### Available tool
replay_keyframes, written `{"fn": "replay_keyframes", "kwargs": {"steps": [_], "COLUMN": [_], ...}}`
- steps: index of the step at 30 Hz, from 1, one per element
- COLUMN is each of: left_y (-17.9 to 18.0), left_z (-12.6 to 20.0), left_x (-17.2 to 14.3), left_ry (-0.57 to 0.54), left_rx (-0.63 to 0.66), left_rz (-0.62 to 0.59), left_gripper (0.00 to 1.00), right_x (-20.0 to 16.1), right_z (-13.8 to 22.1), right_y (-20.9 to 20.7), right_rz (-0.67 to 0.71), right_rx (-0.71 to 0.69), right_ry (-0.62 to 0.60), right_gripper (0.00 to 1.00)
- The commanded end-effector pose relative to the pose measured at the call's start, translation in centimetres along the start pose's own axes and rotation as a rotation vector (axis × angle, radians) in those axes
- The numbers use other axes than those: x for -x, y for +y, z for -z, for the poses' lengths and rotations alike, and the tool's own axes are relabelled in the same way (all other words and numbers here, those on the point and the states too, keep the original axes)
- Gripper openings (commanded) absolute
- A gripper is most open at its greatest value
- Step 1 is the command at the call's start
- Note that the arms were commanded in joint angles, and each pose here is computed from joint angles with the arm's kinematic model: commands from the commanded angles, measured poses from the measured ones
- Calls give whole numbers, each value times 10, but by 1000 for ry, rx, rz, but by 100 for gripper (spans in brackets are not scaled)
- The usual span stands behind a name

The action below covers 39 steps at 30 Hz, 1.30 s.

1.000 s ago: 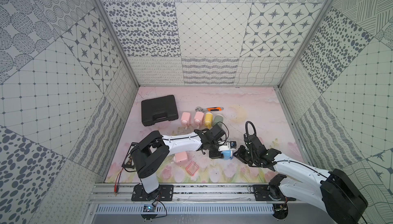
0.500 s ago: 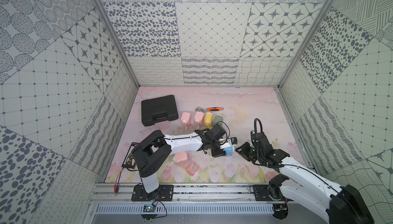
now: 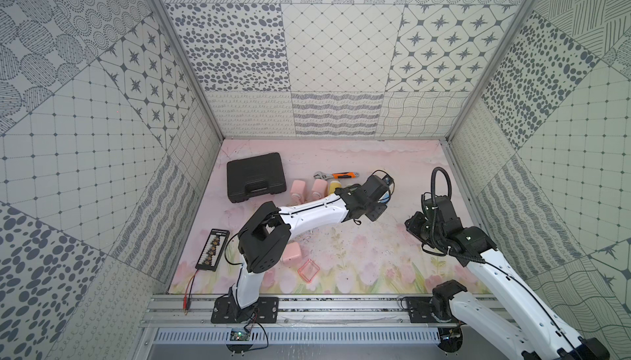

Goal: Put the tray back into the pencil sharpener
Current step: Place the pencil sharpener at the center of the board.

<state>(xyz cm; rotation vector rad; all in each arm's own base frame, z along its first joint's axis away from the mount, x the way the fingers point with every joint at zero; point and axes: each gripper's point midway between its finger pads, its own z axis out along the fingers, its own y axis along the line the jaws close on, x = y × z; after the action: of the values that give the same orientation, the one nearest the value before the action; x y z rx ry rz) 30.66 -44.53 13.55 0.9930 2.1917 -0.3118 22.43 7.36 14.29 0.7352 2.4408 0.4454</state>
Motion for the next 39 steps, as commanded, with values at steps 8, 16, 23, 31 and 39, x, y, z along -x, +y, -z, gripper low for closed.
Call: {"fn": "replay_keyframes", "kwargs": {"steps": [8, 16, 23, 31, 39], "left_y": [62, 53, 44, 39, 36], "left_z": [-25, -49, -62, -68, -62], "left_x": [-21, -25, -40, -44, -35], "left_ry": [199, 221, 268, 284, 254], "left_rx": [447, 420, 395, 368, 325], "left_rz": [309, 356, 383, 367, 359], "left_gripper": [0, 0, 0, 34, 65], "right_x": [-3, -5, -7, -7, -7], "right_z": [1, 3, 2, 3, 6], "right_y": [-14, -17, -20, -22, -25], "right_rz": [26, 37, 42, 34, 27], "right_rx": [-49, -58, -68, -64, -68], "right_ry": [10, 19, 29, 20, 16], "right_gripper": [31, 32, 32, 33, 34]}}
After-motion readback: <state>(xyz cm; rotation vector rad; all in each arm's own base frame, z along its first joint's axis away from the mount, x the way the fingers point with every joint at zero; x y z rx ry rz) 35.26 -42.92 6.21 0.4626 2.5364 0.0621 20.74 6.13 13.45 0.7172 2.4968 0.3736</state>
